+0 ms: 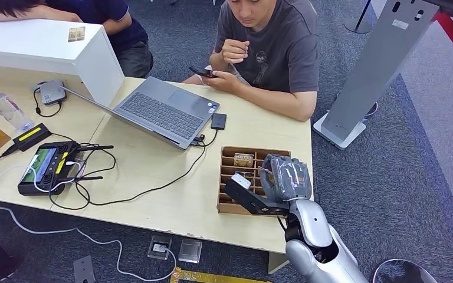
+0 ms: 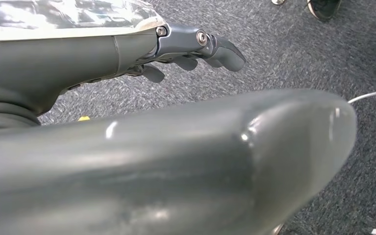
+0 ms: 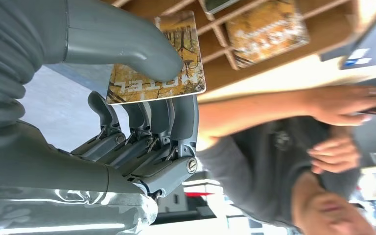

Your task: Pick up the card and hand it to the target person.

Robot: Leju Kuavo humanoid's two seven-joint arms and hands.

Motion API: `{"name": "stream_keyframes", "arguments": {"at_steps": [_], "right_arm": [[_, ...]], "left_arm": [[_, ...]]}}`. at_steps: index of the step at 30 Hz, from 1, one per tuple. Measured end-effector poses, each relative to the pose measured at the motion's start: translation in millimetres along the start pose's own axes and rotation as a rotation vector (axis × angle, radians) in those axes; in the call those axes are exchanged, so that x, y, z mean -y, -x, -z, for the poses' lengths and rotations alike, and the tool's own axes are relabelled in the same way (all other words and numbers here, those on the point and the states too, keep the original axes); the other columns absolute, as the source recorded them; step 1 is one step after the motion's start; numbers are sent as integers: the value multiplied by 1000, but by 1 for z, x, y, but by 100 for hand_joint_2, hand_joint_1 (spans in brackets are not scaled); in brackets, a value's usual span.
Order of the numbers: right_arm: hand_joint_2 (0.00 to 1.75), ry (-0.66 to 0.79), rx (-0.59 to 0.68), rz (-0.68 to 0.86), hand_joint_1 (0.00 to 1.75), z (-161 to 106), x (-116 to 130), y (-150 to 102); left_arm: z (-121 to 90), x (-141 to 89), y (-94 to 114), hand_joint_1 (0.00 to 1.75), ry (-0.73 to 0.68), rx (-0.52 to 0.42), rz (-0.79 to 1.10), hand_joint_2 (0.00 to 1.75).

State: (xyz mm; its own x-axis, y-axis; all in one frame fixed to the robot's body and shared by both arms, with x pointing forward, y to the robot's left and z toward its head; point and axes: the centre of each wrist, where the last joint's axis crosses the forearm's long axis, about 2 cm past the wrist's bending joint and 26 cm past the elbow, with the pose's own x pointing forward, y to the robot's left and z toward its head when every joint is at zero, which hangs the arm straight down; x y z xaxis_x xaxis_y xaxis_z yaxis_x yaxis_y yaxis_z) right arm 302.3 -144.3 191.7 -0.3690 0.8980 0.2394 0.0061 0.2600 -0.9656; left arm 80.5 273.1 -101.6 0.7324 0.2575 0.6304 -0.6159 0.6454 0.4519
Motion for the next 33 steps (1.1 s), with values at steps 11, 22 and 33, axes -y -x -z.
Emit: {"name": "stream_keyframes", "arguments": {"at_steps": [11, 22, 33], "right_arm": [[175, 67, 120, 37, 131, 6, 42, -13], [175, 226, 170, 75, 135, 32, 84, -8], [175, 275, 145, 116, 149, 77, 104, 13]], "left_arm": [[1, -1, 0, 0, -10, 9, -5, 0], [1, -1, 0, 0, 0, 8, -3, 0], [1, -1, 0, 0, 4, 10, -20, 0]]}}
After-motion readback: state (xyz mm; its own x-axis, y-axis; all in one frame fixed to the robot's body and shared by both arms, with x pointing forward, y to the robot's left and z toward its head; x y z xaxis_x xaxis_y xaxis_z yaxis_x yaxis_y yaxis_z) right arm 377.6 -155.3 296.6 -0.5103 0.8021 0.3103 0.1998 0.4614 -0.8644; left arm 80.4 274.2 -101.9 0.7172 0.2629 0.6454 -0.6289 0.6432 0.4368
